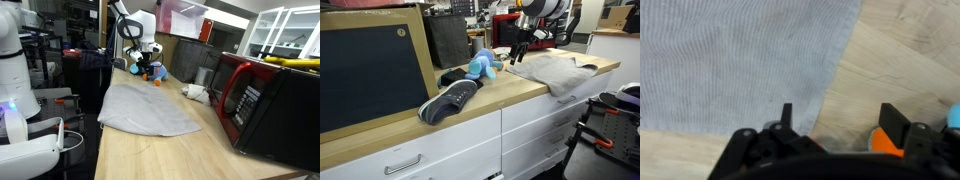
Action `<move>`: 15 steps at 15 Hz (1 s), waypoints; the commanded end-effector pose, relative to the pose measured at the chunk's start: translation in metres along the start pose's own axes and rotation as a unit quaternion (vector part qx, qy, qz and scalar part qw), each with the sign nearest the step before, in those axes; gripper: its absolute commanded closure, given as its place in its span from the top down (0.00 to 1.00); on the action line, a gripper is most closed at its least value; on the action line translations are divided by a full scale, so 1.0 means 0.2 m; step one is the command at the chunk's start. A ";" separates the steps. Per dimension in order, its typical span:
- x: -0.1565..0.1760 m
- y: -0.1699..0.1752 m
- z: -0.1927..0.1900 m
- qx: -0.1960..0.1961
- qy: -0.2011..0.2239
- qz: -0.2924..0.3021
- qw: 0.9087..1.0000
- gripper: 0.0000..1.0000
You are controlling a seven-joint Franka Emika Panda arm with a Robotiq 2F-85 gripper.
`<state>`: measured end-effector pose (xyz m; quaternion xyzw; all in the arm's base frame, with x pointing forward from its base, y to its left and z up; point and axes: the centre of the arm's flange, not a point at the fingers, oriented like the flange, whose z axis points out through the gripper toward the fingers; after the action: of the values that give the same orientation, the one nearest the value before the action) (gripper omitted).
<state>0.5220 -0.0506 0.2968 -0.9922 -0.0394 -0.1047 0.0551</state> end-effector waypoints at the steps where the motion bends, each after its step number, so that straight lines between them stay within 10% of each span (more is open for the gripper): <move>1: 0.13 0.11 0.00 -0.037 -0.014 0.023 0.999 0.58; 9: 0.06 0.21 0.07 -0.074 -0.052 -0.008 0.996 0.01; 15: -0.01 0.17 0.24 -0.066 -0.069 -0.012 0.995 0.00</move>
<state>0.5335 -0.0811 0.2583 -0.9982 -0.0408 -0.0413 -0.0147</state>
